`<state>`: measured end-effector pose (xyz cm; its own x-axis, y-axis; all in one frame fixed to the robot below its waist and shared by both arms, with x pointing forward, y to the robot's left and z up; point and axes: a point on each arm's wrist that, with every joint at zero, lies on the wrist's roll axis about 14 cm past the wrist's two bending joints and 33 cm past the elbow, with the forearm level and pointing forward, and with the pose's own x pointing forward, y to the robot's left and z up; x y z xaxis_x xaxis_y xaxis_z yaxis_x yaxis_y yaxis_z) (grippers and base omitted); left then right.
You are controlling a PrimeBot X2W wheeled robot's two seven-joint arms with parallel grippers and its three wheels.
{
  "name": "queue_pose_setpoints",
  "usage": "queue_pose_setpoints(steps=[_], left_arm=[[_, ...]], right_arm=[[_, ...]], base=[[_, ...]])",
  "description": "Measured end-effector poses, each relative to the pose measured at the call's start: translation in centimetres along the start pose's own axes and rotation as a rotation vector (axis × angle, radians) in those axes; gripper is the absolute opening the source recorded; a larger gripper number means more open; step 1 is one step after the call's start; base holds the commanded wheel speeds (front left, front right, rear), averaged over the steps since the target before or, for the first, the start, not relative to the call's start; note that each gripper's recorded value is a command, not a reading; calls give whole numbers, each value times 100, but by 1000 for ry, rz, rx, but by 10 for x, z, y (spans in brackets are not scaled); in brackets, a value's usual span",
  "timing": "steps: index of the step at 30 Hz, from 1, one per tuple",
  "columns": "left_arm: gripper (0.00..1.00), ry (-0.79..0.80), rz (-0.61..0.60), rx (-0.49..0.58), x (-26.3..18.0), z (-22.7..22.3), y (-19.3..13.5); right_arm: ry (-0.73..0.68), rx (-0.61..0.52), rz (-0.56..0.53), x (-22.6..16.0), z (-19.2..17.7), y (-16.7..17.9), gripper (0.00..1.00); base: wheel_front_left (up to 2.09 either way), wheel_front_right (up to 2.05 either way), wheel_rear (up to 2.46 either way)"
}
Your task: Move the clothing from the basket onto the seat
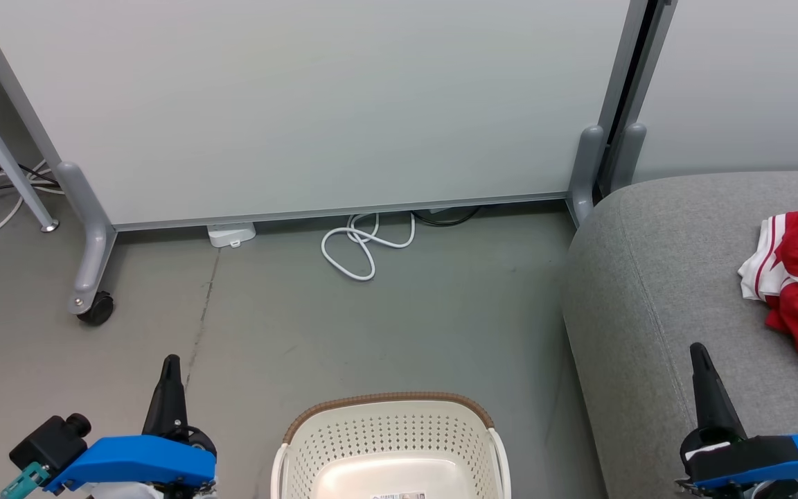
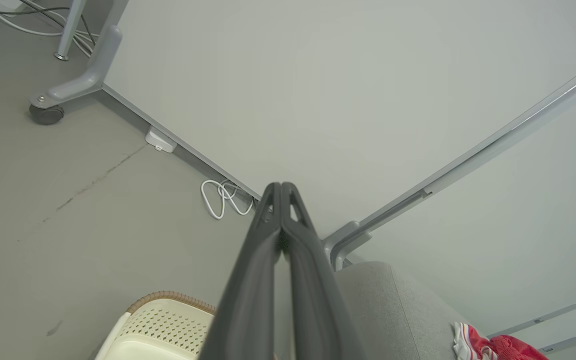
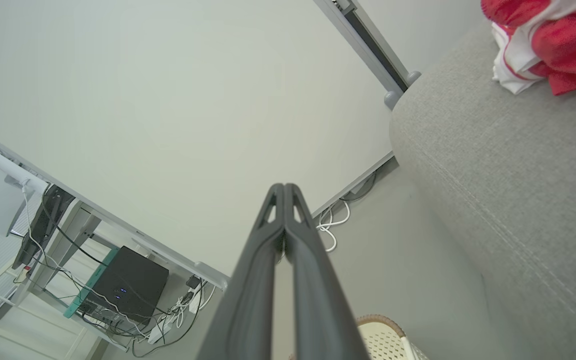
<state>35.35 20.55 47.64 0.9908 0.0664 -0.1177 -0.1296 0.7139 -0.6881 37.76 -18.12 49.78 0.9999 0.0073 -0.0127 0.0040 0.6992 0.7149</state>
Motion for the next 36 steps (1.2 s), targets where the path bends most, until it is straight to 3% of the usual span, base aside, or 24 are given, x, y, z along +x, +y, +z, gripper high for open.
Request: queue_pose_setpoints(steps=[36], left_arm=[[0, 12, -39, -436, 16, 8, -10]], right_arm=[[8, 418, -23, 6, 6, -6, 0]], base=[[0, 0, 0]])
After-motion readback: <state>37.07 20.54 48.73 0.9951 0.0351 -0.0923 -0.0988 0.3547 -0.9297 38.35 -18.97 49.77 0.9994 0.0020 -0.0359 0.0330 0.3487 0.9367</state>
